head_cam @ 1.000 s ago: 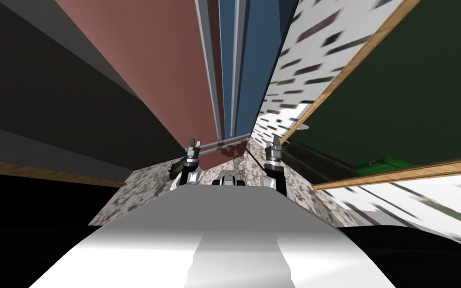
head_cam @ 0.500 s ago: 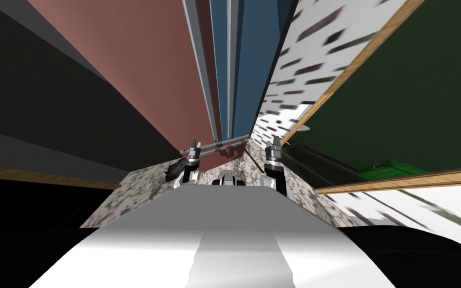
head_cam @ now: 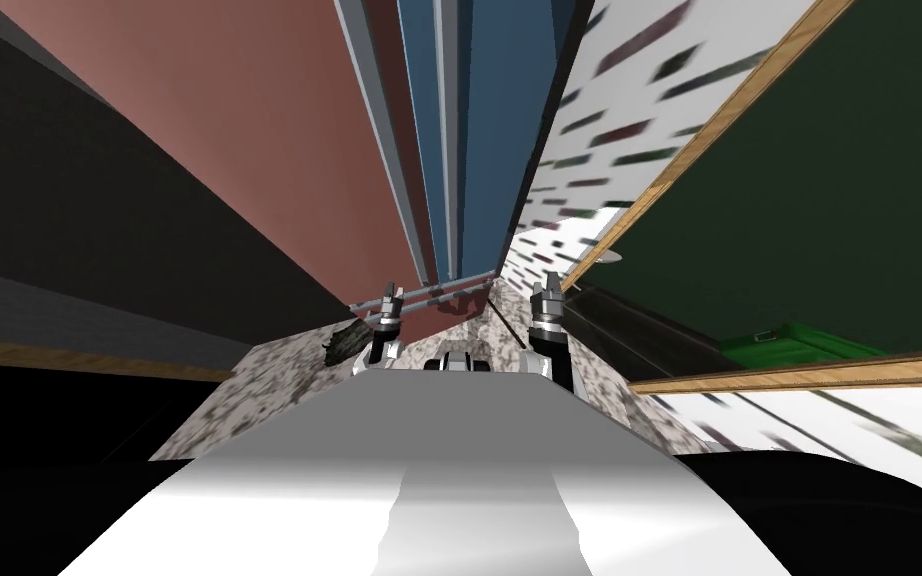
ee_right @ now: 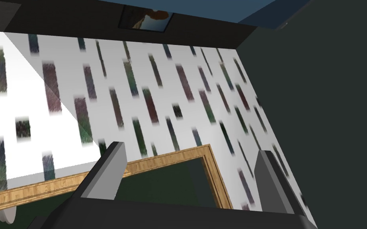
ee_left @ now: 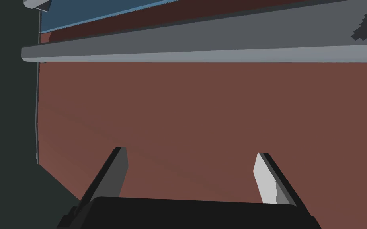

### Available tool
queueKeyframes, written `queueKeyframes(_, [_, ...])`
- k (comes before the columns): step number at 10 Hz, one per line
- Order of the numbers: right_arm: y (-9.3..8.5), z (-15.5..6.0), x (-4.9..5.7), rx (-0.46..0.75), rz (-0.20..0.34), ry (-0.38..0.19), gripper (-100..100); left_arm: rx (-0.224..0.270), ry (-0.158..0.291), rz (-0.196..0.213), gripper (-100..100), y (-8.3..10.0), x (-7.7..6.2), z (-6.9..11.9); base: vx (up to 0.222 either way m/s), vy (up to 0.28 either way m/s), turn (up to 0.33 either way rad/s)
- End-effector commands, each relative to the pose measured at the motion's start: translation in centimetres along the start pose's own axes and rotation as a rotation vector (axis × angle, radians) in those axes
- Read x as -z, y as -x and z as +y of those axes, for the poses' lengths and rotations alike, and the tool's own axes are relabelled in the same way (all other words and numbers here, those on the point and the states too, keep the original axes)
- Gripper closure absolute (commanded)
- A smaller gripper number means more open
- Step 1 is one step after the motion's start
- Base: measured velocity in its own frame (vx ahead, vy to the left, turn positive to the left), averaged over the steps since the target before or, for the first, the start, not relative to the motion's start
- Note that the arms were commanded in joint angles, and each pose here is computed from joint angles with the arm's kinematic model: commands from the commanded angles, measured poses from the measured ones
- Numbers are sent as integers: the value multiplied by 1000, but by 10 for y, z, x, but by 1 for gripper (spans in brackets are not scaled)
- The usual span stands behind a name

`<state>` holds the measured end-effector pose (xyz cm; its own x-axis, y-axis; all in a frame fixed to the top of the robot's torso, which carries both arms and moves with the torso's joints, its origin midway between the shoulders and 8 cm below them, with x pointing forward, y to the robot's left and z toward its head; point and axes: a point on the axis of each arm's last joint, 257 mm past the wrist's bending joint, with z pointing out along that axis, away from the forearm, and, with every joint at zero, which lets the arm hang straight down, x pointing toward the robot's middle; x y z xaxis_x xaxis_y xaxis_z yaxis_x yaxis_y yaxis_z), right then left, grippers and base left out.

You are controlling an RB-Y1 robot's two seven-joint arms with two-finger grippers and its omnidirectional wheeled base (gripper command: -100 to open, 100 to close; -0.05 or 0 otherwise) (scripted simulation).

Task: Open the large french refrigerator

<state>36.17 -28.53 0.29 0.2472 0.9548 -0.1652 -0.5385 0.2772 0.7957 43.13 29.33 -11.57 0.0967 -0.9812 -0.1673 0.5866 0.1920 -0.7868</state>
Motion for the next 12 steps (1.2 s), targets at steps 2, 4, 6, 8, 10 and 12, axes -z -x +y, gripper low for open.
queueKeyframes(2, [0, 0, 0, 0, 0, 0, 0, 17, 34, -11, -100, 1, 6, 27, 96, -112, 17])
queueKeyframes(4, [0, 0, 0, 0, 0, 0, 0, 25, 47, -16, -100, 2, 9, 38, 71, -89, 11])
queueKeyframes(6, [0, 0, 0, 0, 0, 0, 0, 33, 61, -22, -100, 2, 11, 48, 61, -78, 11])
queueKeyframes(8, [0, 0, 0, 0, 0, 0, 0, 42, 75, -27, -100, 2, 14, 59, 57, -68, 11])
queueKeyframes(10, [0, 0, 0, 0, 0, 0, 0, 51, 88, -33, -100, 2, 17, 69, 68, -82, 12])
queueKeyframes(12, [0, 0, 0, 0, 0, 0, 0, 61, 102, -39, -100, 2, 21, 78, 54, -73, 36])
